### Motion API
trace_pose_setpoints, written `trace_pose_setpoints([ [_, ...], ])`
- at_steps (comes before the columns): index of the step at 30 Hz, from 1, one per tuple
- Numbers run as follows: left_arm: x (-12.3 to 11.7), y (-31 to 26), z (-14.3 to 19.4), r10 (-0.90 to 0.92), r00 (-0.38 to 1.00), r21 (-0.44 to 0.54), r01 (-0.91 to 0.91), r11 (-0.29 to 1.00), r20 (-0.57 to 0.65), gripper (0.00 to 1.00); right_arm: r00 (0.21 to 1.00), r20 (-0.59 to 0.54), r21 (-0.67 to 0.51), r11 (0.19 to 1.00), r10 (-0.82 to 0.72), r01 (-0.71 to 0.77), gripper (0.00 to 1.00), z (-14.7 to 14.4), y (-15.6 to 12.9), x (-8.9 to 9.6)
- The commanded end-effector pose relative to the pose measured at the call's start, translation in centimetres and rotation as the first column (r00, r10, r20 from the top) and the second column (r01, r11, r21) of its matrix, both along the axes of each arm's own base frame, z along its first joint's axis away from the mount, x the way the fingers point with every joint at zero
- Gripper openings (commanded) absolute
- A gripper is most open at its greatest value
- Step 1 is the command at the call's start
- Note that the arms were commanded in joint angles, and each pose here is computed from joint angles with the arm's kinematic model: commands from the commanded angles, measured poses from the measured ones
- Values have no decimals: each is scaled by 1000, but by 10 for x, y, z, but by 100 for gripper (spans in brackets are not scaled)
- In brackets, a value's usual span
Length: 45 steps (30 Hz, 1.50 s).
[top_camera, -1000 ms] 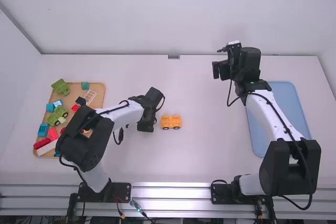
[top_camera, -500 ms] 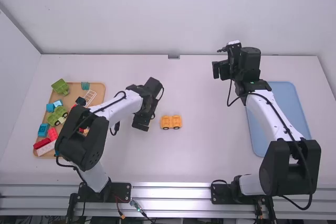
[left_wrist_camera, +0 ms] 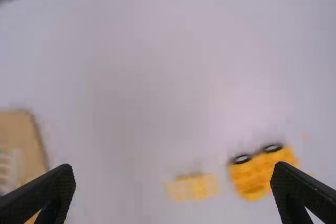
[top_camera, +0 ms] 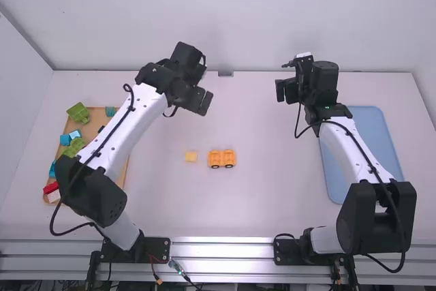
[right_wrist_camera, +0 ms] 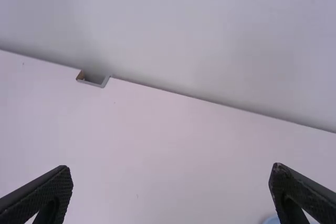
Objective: Assemble lego blocks to make yellow taxi
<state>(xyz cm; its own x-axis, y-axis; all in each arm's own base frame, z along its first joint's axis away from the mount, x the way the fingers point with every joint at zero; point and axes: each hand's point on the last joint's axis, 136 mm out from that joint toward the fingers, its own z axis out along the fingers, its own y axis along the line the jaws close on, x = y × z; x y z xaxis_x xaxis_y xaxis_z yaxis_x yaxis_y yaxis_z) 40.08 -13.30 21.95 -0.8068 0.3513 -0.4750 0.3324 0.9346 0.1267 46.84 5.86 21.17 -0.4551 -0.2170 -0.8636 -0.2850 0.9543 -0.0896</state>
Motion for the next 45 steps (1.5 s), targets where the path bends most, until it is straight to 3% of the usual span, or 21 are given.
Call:
trace_pose_setpoints([
  [1,-6,6,2,-413,909,260,412,874,-51,99,998,61,9,1000,3,-3,99,29,1,3],
  [2,-10,5,-3,-516,852,298,518,802,-91,99,998,60,9,1000,3,-4,98,29,1,3],
  [5,-12,-5,-12,-669,735,288,667,687,-109,99,998,57,9,1000,3,-3,99,28,1,2],
  [9,-25,-16,-26,-865,500,149,858,491,-30,99,998,57,9,1000,3,-4,99,28,1,2],
  [12,-42,-17,-35,-939,300,39,950,310,166,99,999,52,9,1000,5,-5,99,27,2,2],
  [15,-48,-5,-50,-910,248,0,965,263,334,99,999,45,8,1000,11,-11,99,25,5,1],
  [20,-58,12,-87,-814,304,-73,948,309,495,99,998,45,8,999,32,-32,99,25,15,-1],
  [23,-64,17,-111,-793,300,-52,945,323,531,99,998,46,8,999,47,-47,99,26,22,-2],
  [29,-83,14,-143,-788,327,-86,939,332,522,99,996,46,8,997,80,-81,99,26,37,-5],
  [42,-68,16,-197,-797,381,-172,924,341,469,100,995,38,8,995,96,-96,99,24,44,-7],
  [45,-67,14,-212,-802,381,-197,925,326,461,90,995,34,7,996,93,-93,99,23,43,-7],
])
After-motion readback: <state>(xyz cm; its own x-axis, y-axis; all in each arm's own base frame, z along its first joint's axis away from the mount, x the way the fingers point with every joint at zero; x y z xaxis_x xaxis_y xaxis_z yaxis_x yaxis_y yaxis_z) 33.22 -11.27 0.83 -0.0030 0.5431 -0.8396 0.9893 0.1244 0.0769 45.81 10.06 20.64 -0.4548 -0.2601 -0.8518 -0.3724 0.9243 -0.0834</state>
